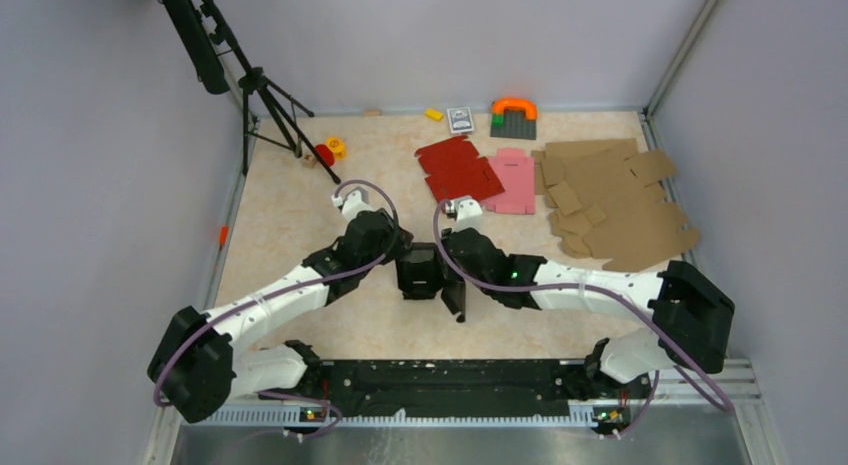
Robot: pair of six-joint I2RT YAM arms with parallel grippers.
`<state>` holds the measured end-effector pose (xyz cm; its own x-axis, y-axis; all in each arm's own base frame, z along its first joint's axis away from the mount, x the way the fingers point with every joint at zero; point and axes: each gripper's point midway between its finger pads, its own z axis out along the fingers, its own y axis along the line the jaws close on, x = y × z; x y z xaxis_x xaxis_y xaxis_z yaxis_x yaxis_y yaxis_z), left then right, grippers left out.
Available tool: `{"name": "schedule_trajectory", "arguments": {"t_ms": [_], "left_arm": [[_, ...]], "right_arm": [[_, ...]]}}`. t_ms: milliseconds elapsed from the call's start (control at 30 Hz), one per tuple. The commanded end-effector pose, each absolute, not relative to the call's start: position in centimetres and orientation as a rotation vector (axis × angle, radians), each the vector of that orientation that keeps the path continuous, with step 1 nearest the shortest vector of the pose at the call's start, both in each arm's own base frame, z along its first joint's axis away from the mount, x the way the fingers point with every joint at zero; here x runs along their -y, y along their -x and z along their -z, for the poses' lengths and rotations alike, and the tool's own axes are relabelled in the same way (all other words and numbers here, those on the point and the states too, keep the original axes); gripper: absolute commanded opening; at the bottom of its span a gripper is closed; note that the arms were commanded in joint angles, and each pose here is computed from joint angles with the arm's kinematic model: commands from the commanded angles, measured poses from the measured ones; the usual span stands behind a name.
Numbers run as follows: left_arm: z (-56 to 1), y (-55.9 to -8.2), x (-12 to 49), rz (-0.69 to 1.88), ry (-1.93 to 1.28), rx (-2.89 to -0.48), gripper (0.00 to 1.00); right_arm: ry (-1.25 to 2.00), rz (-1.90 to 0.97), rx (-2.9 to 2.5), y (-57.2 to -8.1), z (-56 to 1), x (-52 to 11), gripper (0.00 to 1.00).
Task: Fold the paper box
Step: Fold the paper box at the center of the board.
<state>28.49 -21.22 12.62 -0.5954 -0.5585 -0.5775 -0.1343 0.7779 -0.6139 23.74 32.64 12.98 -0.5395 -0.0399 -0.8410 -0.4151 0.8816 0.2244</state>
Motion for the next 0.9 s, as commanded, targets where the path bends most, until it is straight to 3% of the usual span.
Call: {"name": "schedule_trajectory", "arguments": {"t_ms": [0,300,700,867], "left_arm": [[-12.4,-28.0,20.6,0.63,0.493,-2.155,0.41],[-14.2,-27.0,22.2,0.745,0.383,-2.151,0.39],[-16.8,-28.3,23.8,0.77,0.35,-2.149,0.55],[-17.1,-29.7,24.4,0.761,0.401,-2.138,0.54]], "right_arm": [[0.297,-0.591,-2.047,-23.4,-15.4,-33.5,0.08],[0.243,-0.461,-2.036,-25.0,-15.8,-32.5,0.0],[0.182,-0.377,-1.932,-27.1,-18.5,-32.0,0.0],[0.107,-0.319,-1.913,-27.7,-17.7,-30.7,0.0]]}}
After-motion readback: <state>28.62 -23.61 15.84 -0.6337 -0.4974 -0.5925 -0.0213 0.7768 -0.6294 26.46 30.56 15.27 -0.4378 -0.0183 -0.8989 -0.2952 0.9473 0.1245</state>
